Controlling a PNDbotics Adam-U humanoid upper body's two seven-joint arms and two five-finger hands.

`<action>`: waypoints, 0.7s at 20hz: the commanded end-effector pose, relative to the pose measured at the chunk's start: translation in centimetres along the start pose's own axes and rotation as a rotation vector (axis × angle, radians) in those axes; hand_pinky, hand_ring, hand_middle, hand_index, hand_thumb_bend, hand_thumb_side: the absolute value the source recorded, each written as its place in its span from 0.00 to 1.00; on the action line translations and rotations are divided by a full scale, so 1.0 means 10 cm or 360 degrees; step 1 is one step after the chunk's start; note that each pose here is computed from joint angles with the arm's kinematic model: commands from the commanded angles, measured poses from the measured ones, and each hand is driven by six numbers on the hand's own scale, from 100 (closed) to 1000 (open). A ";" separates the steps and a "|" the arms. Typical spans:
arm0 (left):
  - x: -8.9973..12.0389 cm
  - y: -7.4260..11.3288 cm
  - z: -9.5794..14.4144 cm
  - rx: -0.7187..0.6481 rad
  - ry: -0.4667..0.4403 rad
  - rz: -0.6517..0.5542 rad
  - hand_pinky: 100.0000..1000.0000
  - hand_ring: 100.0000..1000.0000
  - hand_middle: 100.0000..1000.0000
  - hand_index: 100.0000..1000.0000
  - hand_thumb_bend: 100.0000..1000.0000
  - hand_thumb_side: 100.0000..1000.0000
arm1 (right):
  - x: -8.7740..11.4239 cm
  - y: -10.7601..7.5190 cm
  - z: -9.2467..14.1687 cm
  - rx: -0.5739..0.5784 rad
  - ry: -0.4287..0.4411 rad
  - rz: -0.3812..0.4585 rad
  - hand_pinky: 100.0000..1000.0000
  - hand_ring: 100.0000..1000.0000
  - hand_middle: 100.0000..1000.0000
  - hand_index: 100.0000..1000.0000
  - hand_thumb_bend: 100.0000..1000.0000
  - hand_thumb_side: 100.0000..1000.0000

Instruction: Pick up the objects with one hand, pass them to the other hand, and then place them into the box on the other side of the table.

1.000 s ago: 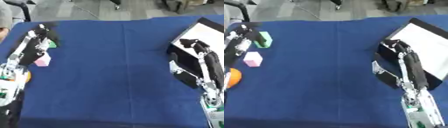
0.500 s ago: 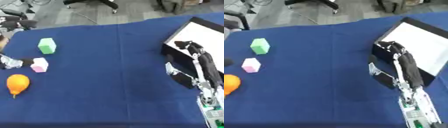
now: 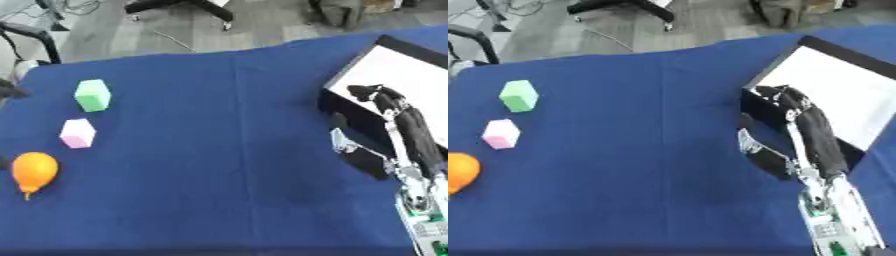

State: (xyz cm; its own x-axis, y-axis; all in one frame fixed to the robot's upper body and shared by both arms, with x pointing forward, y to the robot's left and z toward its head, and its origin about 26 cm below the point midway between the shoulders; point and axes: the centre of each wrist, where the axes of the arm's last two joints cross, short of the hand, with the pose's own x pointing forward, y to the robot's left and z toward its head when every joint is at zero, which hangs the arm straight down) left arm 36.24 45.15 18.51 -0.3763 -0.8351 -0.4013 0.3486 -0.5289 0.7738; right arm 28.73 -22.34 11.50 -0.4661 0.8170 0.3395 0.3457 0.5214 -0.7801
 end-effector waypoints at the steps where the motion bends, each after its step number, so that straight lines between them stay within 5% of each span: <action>1: -0.12 -0.09 -0.02 0.0013 0.0087 0.0050 0.80 0.76 0.75 0.92 0.84 0.41 | 0.02 -0.06 -0.04 -0.0019 -0.0035 0.0008 0.78 0.69 0.66 0.79 0.00 0.36; 14: 0.00 -0.58 -0.30 0.0010 0.0209 0.0188 0.77 0.72 0.73 0.90 0.77 0.33 | 0.03 -0.05 -0.03 -0.0026 -0.0030 -0.0012 0.78 0.69 0.65 0.79 0.00 0.36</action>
State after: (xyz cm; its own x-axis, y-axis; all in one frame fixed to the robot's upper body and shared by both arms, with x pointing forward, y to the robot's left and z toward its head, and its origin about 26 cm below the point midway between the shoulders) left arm 36.68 46.94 11.07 -0.2485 -0.9081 -0.3372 0.4093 -0.4139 0.8131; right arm 28.73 -22.32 11.50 -0.4673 0.8139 0.3454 0.3420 0.5266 -0.7783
